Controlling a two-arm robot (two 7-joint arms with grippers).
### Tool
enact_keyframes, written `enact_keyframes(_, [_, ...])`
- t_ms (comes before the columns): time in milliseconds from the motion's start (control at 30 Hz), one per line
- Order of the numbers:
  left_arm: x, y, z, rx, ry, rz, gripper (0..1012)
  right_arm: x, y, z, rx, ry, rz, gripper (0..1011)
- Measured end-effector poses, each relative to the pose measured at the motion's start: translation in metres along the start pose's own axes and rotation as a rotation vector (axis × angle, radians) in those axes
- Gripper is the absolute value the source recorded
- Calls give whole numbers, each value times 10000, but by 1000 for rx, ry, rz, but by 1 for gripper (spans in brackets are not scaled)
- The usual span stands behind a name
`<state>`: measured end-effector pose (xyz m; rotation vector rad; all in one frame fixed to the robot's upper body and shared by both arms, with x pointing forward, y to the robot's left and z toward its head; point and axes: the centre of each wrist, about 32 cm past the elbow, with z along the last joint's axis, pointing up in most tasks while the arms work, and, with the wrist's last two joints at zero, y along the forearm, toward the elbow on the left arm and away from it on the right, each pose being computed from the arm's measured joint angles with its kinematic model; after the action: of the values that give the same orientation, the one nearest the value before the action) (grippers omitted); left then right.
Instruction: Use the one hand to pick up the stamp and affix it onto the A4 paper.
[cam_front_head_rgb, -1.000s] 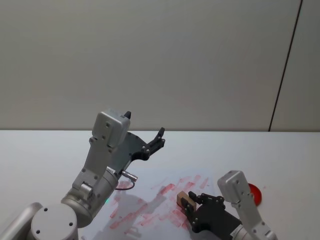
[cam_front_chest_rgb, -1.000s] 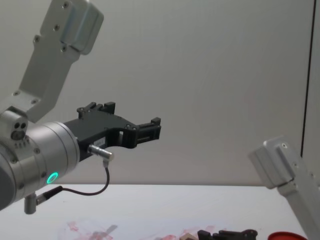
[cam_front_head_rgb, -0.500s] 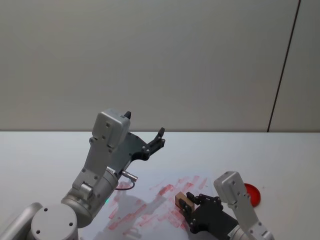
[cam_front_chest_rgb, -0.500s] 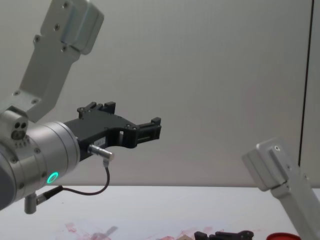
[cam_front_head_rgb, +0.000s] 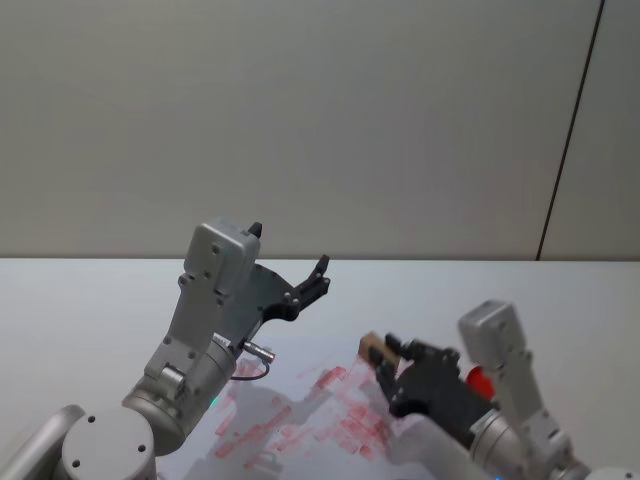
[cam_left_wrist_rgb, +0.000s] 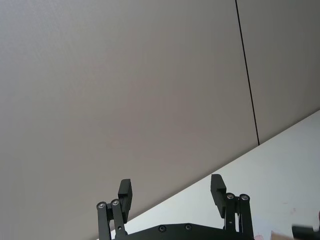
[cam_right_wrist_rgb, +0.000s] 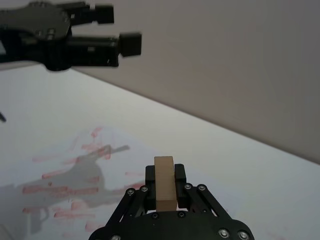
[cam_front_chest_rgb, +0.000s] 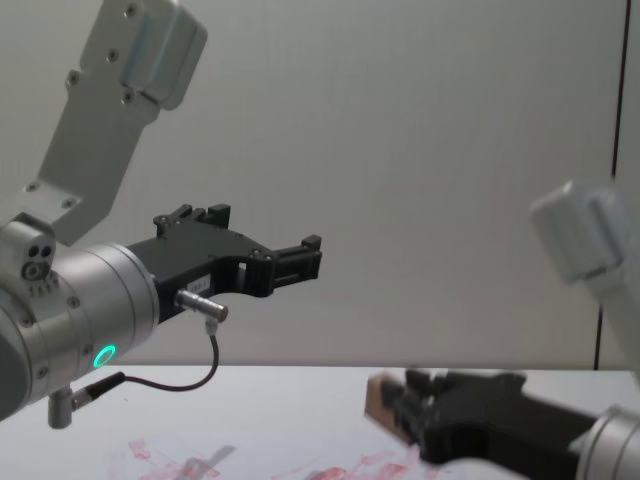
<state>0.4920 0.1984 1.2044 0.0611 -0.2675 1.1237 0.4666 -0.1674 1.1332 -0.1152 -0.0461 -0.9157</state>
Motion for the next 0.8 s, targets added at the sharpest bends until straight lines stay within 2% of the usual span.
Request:
enact_keyframes(167, [0,0,0,0,0,0,1002,111,-25,120,46,2,-33,208])
enact_keyframes(367, [0,0,0,0,0,0,1002,239,-79,189,69,-2,-70,208])
enact_keyframes(800, [0,0,0,0,0,0,1002,473,-242,166,51,-1,-132,208])
